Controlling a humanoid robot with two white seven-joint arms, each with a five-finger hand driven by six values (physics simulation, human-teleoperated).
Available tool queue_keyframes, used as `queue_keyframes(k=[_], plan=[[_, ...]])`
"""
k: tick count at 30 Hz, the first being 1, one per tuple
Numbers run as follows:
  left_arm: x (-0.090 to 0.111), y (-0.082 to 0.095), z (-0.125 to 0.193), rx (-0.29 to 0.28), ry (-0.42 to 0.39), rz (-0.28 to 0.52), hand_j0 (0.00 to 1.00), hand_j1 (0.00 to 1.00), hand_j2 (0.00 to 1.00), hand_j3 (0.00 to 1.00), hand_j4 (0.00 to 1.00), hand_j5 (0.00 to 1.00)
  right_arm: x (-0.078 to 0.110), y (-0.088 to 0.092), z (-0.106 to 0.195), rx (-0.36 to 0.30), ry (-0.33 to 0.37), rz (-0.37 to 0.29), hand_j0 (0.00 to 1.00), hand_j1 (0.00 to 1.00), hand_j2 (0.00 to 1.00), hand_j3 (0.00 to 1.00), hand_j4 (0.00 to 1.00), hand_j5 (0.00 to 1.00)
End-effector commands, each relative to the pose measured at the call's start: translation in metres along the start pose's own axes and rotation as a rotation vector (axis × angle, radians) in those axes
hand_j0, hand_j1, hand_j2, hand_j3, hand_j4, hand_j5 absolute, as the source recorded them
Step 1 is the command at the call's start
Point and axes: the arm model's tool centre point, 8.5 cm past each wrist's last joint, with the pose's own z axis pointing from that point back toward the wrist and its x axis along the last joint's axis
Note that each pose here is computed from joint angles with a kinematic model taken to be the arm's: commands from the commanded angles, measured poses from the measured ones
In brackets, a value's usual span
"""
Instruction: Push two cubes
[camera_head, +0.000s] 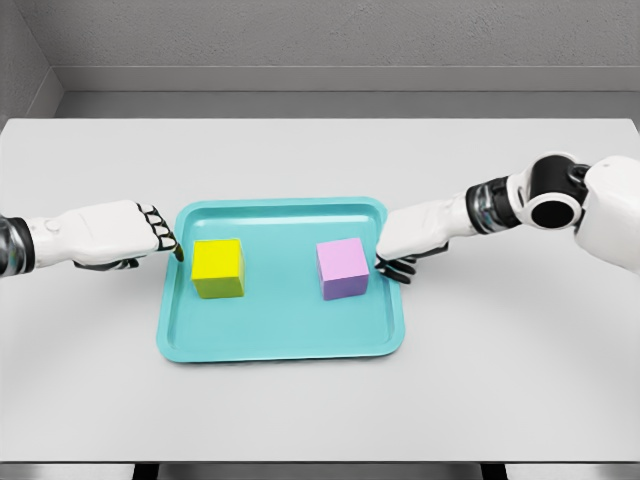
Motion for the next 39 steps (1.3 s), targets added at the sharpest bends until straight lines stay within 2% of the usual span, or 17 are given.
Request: queue_keyframes(k=[1, 11, 17, 22, 32, 39], plan=[[0.0, 0.0, 0.0, 0.0, 0.0, 0.004, 0.7, 0.7, 0.7, 0.7, 0.7, 0.7, 0.0, 0.0, -0.002, 0.0, -0.001, -0.005, 0.14, 0.14, 0.14, 0.14, 0.14, 0.14], [0.005, 0.002, -0.003, 0.01, -0.015, 0.001, 0.7, 0.7, 0.7, 0.7, 0.7, 0.7, 0.0, -0.001, -0.012, 0.009, -0.01, -0.009, 0.14, 0.14, 0.14, 0.14, 0.14, 0.14], [0.015, 0.002, -0.011, 0.014, -0.048, -0.004, 0.7, 0.7, 0.7, 0.7, 0.7, 0.7, 0.004, -0.005, -0.018, 0.014, -0.025, 0.004, 0.14, 0.14, 0.14, 0.14, 0.14, 0.14], [0.016, 0.002, -0.012, 0.014, -0.05, -0.003, 0.7, 0.7, 0.7, 0.7, 0.7, 0.7, 0.007, -0.011, -0.021, 0.011, -0.033, 0.017, 0.14, 0.14, 0.14, 0.14, 0.14, 0.14], [0.013, 0.0, -0.015, 0.013, -0.044, 0.009, 0.7, 0.7, 0.7, 0.7, 0.7, 0.7, 0.012, -0.01, -0.027, 0.029, -0.052, 0.027, 0.14, 0.14, 0.14, 0.14, 0.14, 0.14], [0.015, 0.004, -0.021, 0.032, -0.053, 0.013, 0.7, 0.7, 0.7, 0.7, 0.7, 0.7, 0.014, -0.011, -0.031, 0.028, -0.061, 0.03, 0.14, 0.14, 0.14, 0.14, 0.14, 0.14]])
